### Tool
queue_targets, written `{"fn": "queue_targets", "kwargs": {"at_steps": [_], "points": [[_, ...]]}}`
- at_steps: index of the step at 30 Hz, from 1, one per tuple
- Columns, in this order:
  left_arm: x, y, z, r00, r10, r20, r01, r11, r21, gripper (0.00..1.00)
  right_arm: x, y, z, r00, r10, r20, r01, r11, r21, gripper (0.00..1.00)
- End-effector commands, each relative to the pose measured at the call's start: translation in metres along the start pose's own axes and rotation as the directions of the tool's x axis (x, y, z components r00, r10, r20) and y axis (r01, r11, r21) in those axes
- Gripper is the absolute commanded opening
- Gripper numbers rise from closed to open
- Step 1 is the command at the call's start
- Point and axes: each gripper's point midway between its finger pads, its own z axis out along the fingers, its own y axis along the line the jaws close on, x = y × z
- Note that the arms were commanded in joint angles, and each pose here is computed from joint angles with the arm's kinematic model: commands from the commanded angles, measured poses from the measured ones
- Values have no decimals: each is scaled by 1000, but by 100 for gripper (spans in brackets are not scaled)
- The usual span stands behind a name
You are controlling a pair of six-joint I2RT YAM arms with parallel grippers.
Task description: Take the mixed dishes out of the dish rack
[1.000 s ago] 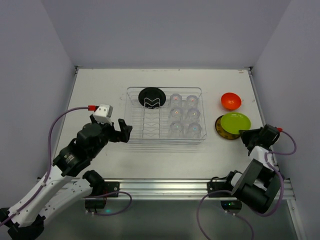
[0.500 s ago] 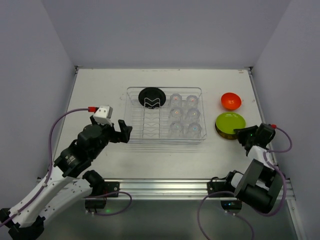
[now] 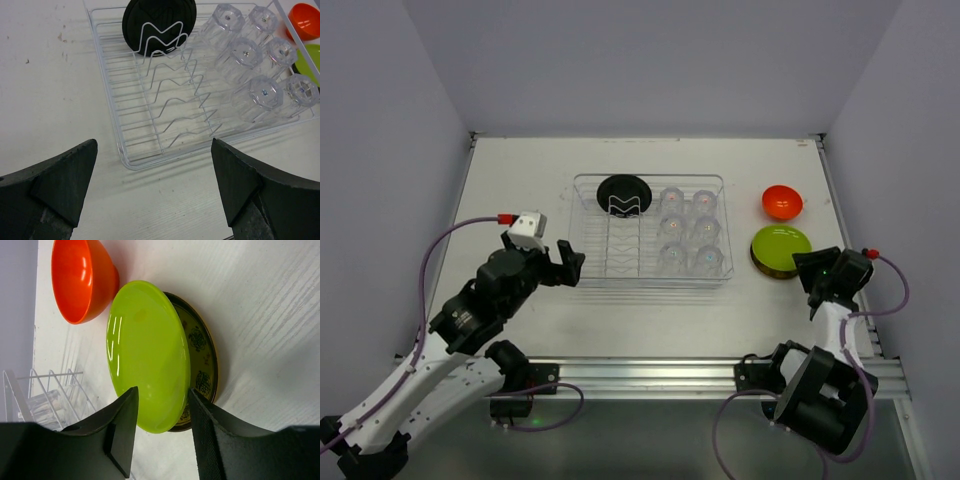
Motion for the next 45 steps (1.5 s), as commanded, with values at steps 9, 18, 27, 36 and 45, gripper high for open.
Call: {"fn": "queue_targets", "kwargs": {"at_steps": [9, 18, 27, 36, 45], "points": [[-6, -7, 11, 1000, 10, -6, -10, 1000, 8, 100, 1, -16, -10, 997, -76, 26, 75, 996, 57, 67], [-35, -44, 36, 998, 18, -67, -12, 996, 84, 100, 0, 36, -56, 973, -219, 72, 227, 964, -140, 99], [-50, -66, 110, 897, 370, -243, -349, 929, 124, 100, 36, 62, -81, 922, -384, 38, 377, 874, -307, 99], [-84, -58, 211, 620, 781, -75, -776, 624, 89, 100, 57, 70, -91, 900, -434, -37, 386, 835, -393, 99], [-51, -22, 275, 438, 869, -232, -833, 489, 259, 100, 67, 74, -97, 892, -448, -55, 379, 809, -449, 99]]}}
